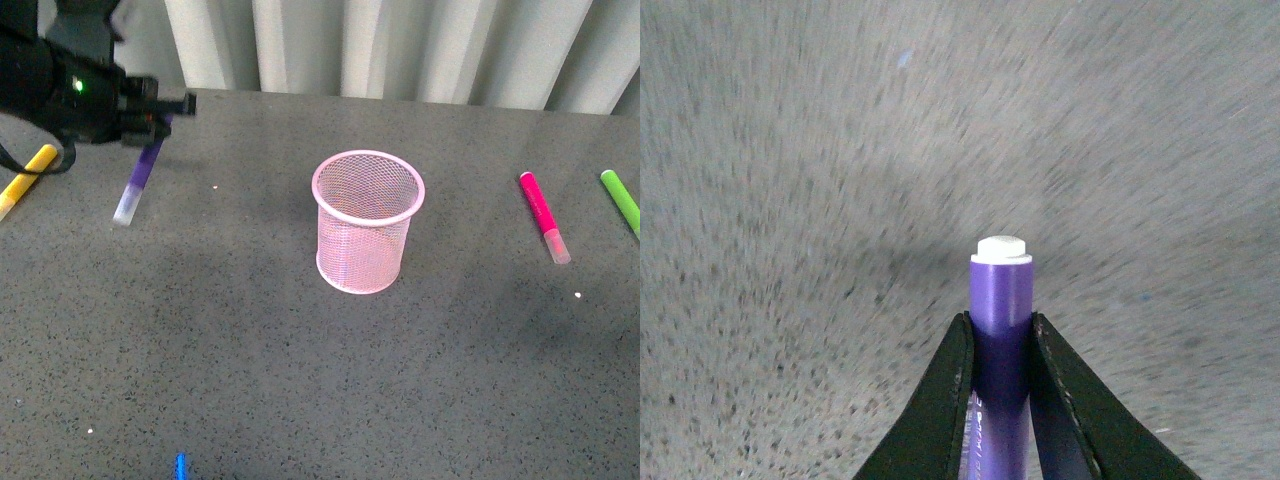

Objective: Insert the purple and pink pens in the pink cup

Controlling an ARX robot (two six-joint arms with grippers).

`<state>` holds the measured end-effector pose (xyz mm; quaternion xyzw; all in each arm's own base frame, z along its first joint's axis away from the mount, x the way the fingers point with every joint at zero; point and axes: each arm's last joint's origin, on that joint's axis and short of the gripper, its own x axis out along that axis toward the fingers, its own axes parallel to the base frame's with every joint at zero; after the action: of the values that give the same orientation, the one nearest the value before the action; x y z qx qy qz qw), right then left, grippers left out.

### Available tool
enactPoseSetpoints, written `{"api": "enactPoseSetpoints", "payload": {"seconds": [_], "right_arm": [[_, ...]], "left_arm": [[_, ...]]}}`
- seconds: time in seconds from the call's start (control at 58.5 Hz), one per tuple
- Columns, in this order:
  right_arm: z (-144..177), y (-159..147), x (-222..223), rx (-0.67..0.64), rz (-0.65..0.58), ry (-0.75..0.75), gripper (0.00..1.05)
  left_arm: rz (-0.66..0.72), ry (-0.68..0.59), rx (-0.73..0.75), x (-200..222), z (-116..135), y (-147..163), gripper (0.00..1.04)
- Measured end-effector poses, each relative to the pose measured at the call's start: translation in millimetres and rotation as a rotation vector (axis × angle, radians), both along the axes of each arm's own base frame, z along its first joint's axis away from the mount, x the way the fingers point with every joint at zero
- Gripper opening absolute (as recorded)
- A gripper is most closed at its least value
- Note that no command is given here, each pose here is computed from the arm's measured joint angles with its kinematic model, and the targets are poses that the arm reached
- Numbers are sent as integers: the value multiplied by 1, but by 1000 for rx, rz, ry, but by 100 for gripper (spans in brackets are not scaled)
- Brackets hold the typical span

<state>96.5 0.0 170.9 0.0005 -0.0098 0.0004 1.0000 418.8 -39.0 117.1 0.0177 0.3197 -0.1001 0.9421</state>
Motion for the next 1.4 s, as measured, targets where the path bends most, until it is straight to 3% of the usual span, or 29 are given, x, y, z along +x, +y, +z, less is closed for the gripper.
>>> {"api": "enactPoseSetpoints", "payload": {"seconds": [0.137,0.256,0.479,0.684,1.402], "right_arm": [[0,0,0,0,0,0,98],[0,0,0,0,0,0,98],[0,0,0,0,0,0,98],[0,0,0,0,0,0,98],[0,0,0,0,0,0,98]], "left_arm": [[-48,-267,-86,-21,49,-27,13],[-94,-444,-198,-45,76,-56,13],[-116,-606,-399,-82,65,-138,13],[-85,-599,-425,-84,48,-161,13],[-1,-521,-424,-81,-3,-162,13]]}}
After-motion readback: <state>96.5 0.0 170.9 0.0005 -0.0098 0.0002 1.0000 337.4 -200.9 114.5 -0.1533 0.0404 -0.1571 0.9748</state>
